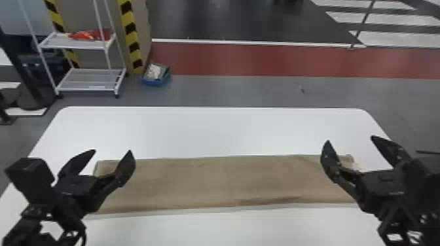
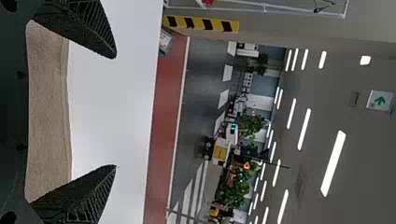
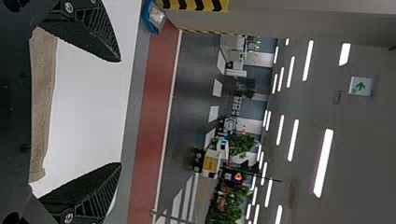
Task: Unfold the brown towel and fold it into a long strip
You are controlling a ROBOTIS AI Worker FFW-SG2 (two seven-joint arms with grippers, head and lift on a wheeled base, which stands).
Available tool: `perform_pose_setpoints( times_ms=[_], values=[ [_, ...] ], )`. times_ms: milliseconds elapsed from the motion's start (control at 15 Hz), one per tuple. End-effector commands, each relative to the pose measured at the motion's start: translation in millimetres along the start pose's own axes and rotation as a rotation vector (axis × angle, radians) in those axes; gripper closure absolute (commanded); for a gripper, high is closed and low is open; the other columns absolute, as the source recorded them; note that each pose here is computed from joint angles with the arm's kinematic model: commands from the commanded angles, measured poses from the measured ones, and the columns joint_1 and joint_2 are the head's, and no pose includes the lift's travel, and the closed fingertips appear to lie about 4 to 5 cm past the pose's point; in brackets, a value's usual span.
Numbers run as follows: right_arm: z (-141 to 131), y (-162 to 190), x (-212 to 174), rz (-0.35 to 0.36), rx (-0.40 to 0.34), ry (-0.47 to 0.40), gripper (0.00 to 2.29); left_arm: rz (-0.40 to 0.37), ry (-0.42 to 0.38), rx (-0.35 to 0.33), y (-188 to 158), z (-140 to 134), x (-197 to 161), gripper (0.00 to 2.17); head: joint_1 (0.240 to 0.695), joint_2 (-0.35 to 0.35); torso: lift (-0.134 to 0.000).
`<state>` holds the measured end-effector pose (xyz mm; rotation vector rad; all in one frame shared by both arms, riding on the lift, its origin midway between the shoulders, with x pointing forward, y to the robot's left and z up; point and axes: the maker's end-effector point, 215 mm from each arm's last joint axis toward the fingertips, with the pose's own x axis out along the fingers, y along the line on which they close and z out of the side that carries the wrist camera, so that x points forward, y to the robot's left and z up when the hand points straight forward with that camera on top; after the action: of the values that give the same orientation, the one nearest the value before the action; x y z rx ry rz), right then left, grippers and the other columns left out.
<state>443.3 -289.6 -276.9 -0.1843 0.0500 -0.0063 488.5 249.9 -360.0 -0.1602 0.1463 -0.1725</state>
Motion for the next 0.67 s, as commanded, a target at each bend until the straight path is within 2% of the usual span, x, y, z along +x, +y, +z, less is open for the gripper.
perform_pose_setpoints(
  times_ms=[0, 133, 333, 600],
  values=[
    [-5.6, 14.9, -25.2, -0.001, -0.002, -0.101, 0.09, -0.006, -0.068, 0.031, -20.8, 7.5, -8.8, 0.03, 0.695, -0.049, -0.115],
    [-27.0, 18.6, -35.1, -0.003, 0.002, -0.075, 0.09, 0.057, -0.139, 0.103, -15.5, 15.6, -32.5, 0.03, 0.695, -0.049, -0.115],
    [-30.9, 30.7, -42.7, 0.007, 0.018, -0.076, 0.09, 0.121, -0.107, 0.12, 7.6, 4.1, -61.6, 0.03, 0.695, -0.035, -0.115],
    [-30.4, 43.8, -47.8, 0.032, 0.031, -0.073, 0.08, 0.161, -0.097, 0.129, 26.0, 2.9, -76.1, 0.03, 0.695, 0.018, -0.115]
  ],
)
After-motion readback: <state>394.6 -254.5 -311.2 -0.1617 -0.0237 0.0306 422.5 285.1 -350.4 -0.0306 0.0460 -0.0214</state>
